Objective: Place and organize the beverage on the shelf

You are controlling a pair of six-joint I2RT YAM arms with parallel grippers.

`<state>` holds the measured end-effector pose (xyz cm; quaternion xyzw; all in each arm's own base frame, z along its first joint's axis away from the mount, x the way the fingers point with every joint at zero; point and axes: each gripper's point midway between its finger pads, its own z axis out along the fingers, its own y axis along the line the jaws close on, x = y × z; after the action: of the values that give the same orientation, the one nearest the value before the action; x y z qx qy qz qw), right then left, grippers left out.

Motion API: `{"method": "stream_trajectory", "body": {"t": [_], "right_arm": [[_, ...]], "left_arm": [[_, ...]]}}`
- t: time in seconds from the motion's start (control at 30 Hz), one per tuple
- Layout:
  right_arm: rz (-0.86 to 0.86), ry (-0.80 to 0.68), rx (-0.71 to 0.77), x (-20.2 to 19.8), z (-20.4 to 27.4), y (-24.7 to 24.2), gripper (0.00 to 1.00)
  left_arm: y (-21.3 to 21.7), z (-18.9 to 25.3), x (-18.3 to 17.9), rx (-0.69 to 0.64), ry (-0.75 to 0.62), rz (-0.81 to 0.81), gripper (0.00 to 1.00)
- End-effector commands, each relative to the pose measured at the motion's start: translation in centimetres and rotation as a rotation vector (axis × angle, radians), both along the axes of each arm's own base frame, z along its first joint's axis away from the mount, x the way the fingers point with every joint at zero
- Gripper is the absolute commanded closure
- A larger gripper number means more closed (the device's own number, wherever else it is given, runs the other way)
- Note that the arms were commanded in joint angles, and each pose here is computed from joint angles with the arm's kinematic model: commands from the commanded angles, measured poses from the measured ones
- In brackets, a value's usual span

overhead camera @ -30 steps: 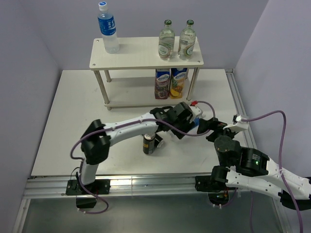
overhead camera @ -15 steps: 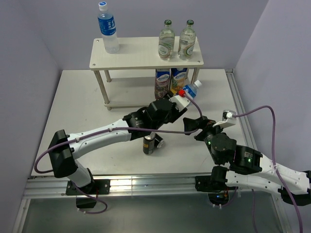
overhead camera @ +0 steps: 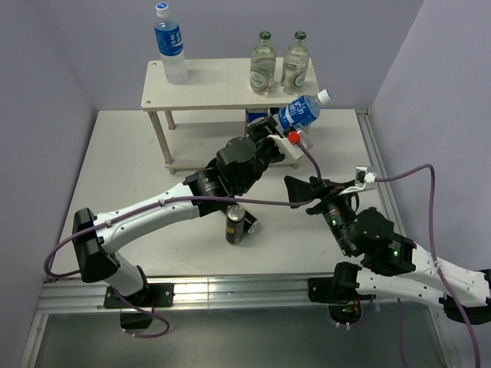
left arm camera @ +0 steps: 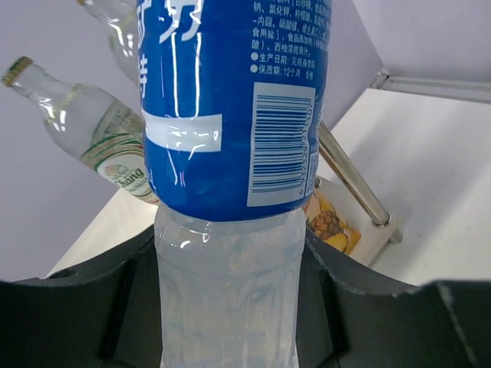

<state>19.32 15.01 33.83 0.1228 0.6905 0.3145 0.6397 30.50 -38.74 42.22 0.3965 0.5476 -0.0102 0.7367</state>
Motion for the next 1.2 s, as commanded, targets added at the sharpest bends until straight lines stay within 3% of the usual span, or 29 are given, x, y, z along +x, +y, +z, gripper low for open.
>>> {"method": "stream_trajectory", "body": {"t": [0.0, 0.03, 0.2, 0.27, 0.33, 0.43, 0.63, 0.97, 1.17], "right_arm": [[-0.179, -0.105, -0.182, 0.5, 0.8, -6.1, 0.00], [-0.149, -0.165, -0.230, 0.4, 2.3, -5.9, 0.00], [0.018, -0.363, -0.170, -0.7, 11.1, -2.6, 0.00], [0.100, -0.449, -0.163, -1.6, 14.9, -1.0, 0.00], [0.132, -0.493, -0.133, -2.0, 18.3, -0.3, 0.00], [0.103, -0.437, -0.066, -1.4, 21.4, -0.3, 0.00], [0.212, -0.367, -0.018, -1.6, 22.4, 2.9, 0.00], [0.377, -0.392, 0.061, -2.9, 23.2, 6.9, 0.00], [0.530, -0.358, 0.091, -5.2, 23.9, 8.3, 0.00]], "left_arm": [[19.1, 26.0, -7.6, -0.832, -0.344, 0.051, 1.00], [18.6, 25.0, -7.4, -0.819, -0.326, 0.048, 1.00], [15.6, 17.5, -5.2, -0.778, -0.218, 0.076, 1.00], [15.3, 16.4, -4.8, -0.791, -0.208, 0.088, 1.00], [14.6, 15.1, -4.2, -0.779, -0.186, 0.099, 1.00], [13.5, 14.0, -3.4, -0.748, -0.175, 0.109, 1.00], [11.8, 11.6, -1.5, -0.709, -0.160, 0.154, 1.00], [8.6, 7.3, 1.2, -0.703, -0.101, 0.184, 1.00], [8.7, 7.9, 4.0, -0.712, -0.118, 0.207, 1.00]]}}
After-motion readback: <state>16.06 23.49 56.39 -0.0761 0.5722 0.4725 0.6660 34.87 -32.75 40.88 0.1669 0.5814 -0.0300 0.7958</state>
